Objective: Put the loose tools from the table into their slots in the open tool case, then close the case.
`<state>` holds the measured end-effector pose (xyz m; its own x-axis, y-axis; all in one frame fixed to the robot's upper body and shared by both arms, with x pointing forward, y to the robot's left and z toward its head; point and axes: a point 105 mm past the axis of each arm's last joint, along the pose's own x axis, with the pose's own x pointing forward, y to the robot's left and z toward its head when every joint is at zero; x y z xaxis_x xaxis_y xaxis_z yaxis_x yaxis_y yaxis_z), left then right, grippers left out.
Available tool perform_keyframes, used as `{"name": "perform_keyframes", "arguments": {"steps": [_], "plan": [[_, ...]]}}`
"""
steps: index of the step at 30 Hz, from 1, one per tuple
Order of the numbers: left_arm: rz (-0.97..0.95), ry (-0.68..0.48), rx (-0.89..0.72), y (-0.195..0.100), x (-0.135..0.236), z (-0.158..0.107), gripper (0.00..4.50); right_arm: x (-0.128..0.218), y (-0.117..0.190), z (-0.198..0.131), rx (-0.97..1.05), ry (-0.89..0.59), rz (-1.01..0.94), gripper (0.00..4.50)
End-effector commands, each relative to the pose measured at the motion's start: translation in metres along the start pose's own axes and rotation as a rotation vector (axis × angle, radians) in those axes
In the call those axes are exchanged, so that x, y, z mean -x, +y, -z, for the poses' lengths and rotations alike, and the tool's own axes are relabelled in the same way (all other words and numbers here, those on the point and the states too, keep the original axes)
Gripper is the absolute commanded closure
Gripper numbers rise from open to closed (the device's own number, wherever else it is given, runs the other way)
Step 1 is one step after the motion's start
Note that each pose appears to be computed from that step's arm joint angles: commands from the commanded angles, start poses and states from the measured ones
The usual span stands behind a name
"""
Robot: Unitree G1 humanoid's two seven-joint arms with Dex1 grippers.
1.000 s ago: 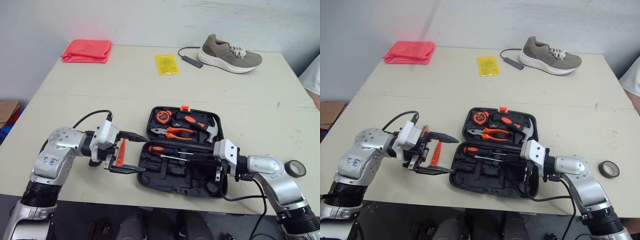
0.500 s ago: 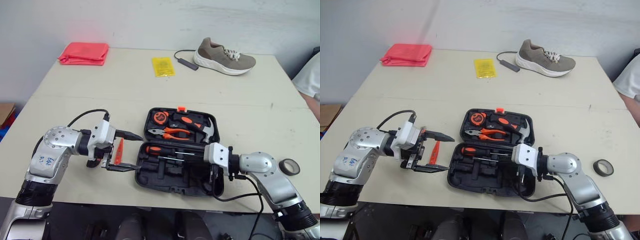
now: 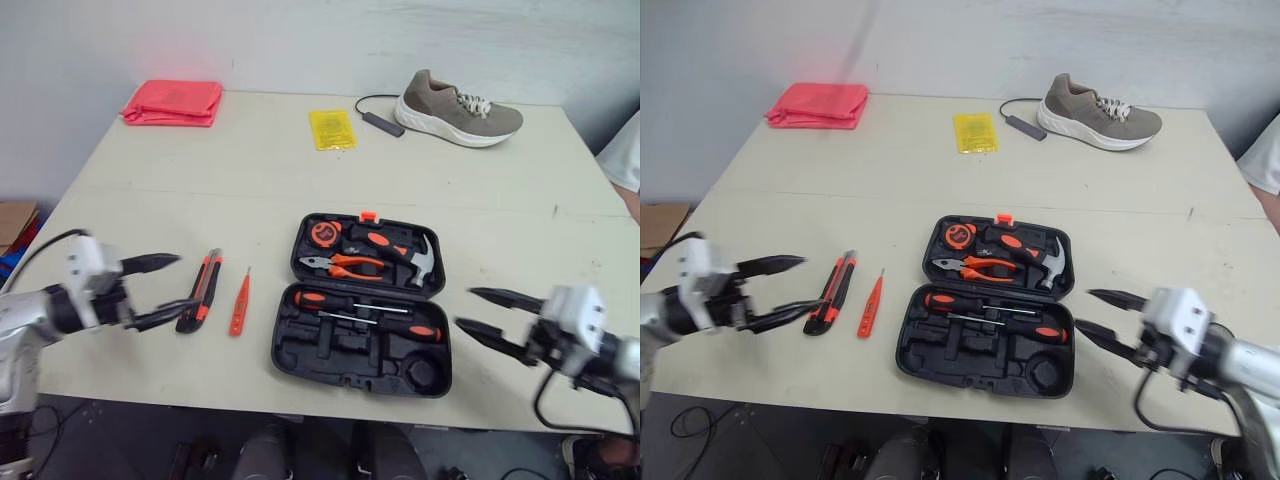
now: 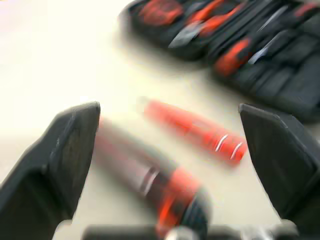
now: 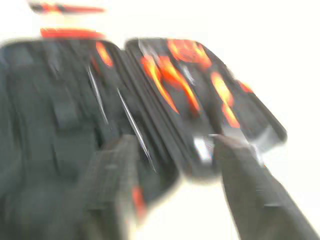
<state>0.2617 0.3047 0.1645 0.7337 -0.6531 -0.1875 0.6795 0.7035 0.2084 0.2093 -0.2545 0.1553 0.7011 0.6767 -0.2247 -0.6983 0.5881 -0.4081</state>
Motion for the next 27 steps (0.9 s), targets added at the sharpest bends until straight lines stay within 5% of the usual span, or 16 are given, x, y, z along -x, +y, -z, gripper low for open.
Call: {"name": "perform_keyframes", "arguments": {"steps": [1,6,10,17,21,24,27], "plan": [[-0.254,0.022,-0.025,0.037,0.049,0.007,0.0,0.046,-0.012,0.022,0.066,0.091,0.1,0.06],[-0.452,0.145,-0.014,0.056,0.103,0.035,0.0,0.116,-0.032,0.059,0.027,0.223,0.341,0.06],[-0.548,0.174,-0.018,0.062,0.125,0.044,0.0,0.134,-0.033,0.072,0.009,0.247,0.366,0.06],[-0.416,0.076,-0.045,0.038,0.081,0.019,0.0,0.083,-0.031,0.038,-0.034,-0.003,0.262,0.06],[-0.161,0.078,0.011,-0.02,0.028,-0.004,0.0,0.031,-0.017,0.008,-0.061,-0.157,0.122,0.06],[-0.13,0.045,0.067,-0.042,0.005,-0.022,0.0,0.006,-0.004,-0.011,-0.043,-0.237,0.029,0.06],[-0.119,0.13,0.089,-0.065,-0.017,-0.018,0.0,-0.015,0.008,-0.029,-0.043,-0.317,-0.053,0.06]]}}
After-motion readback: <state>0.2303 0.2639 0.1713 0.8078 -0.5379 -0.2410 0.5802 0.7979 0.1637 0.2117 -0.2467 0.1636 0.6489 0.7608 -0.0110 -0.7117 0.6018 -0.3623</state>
